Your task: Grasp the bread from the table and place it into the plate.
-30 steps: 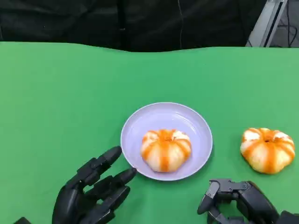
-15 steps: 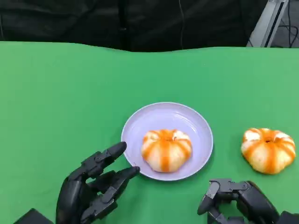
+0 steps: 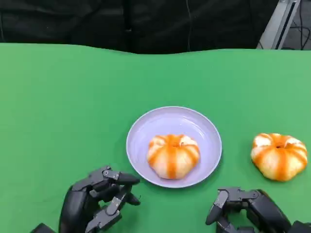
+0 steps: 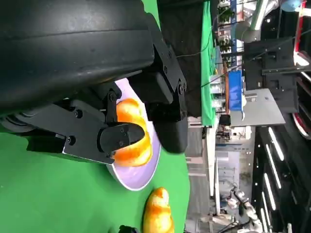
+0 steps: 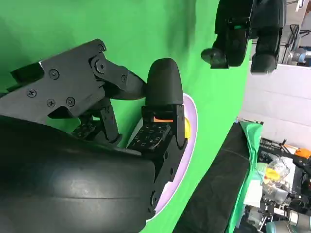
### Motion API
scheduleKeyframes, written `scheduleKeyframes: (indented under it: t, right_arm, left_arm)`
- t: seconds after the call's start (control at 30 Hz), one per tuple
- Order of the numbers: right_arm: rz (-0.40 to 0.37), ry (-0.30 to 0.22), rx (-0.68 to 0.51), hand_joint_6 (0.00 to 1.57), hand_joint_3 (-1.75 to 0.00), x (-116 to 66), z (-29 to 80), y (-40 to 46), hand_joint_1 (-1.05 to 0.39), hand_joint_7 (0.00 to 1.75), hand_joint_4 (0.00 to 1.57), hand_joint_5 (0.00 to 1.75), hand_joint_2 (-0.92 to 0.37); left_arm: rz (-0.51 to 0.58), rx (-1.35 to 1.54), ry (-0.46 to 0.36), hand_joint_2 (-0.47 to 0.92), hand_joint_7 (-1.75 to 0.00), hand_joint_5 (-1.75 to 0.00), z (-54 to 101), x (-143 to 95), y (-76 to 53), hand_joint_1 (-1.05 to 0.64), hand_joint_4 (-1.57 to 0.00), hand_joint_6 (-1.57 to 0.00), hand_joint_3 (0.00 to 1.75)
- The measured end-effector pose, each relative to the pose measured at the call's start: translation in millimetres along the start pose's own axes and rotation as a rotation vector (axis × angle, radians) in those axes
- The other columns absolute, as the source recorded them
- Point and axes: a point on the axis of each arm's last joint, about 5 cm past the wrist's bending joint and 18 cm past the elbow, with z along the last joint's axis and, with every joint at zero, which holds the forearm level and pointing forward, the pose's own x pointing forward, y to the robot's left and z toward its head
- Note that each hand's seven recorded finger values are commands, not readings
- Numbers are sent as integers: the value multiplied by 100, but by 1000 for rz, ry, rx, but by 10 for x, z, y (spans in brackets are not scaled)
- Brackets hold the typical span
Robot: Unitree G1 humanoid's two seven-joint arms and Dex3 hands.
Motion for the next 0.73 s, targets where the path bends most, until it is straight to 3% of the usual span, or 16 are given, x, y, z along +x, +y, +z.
scheduleKeyframes:
  t: [0.07,0.2,0.73]
  right_arm:
    - [0,-1,-2,85,-86,-1,2,-4,-13,113,82,144,-67]
    - [0,0,-2,86,-84,-2,1,-4,-12,112,82,143,-68]
    - [-5,-5,7,86,-83,-3,6,-16,-13,112,82,145,-68]
  left_arm:
    - [-16,24,5,64,-141,-169,-3,-6,-3,-9,-80,-81,94]
    - [-36,53,-1,50,-134,-166,-9,-20,-22,-8,-83,-88,118]
    - [-96,48,4,55,-138,-167,-50,-59,-97,-7,-81,-84,111]
